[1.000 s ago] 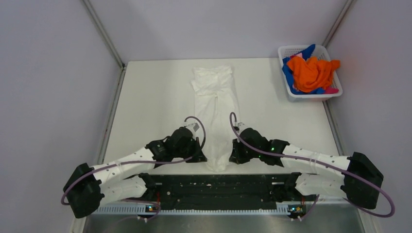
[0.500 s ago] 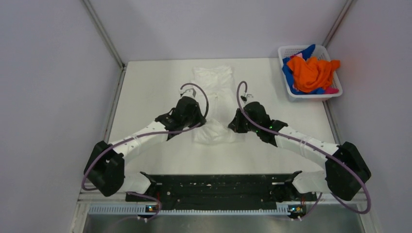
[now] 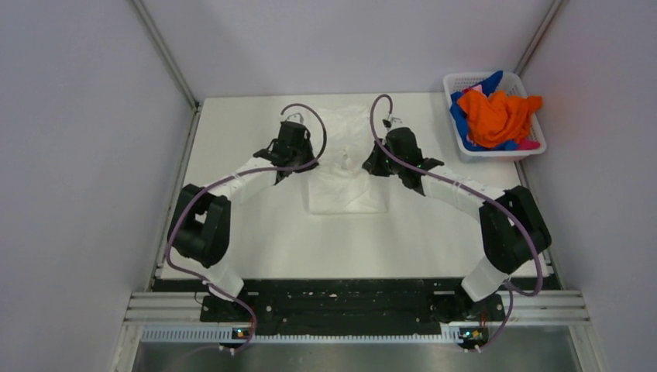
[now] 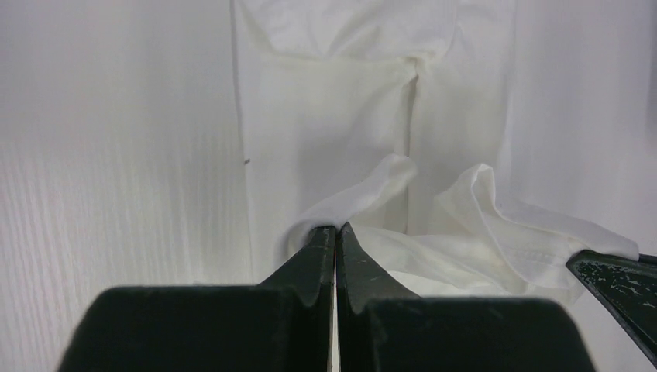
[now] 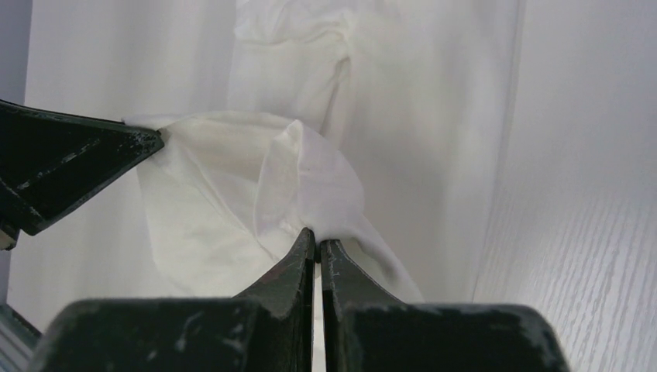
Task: Fold and stack the t-shirts
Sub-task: Fold the folded rectangular tshirt in 1/3 of the way
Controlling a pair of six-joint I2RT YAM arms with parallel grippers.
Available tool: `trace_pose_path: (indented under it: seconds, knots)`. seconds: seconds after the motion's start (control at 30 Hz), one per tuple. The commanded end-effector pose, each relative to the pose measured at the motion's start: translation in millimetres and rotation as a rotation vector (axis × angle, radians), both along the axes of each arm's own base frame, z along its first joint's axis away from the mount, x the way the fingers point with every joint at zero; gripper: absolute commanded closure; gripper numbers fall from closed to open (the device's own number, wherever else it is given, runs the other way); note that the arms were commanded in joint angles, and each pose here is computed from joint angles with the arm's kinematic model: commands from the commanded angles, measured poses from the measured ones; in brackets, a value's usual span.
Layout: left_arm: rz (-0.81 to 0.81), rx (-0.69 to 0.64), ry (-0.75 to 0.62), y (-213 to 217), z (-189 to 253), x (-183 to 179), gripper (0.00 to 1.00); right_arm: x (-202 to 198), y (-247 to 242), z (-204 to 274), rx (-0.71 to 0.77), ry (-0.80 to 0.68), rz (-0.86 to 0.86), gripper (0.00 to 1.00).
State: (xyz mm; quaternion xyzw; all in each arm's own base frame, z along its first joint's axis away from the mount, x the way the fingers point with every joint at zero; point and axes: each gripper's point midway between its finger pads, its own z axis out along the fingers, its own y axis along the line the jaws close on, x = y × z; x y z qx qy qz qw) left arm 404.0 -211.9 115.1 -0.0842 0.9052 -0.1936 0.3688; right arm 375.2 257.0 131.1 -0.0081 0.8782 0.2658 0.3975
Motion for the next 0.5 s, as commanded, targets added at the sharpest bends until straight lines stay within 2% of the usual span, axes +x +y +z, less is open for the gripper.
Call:
trace_pose_path:
  seconds: [0.0,0.1,0.47]
  knots:
    - [-0.042,-0.009,-0.103,-6.9,27.8,43.6,1.0,36.2,4.9,21.2,0.018,-0.081,0.018,1.0]
    - [-0.086,0.002,-0.08,-12.5,20.9,56.2,1.0,49.0,3.0,15.4,0.007,-0.076,0.011,1.0]
    - [-0.074,0.005,-0.024,-6.7,-12.8,90.2,1.0,83.7,-4.4,-9.7,-0.008,-0.059,-0.033,1.0]
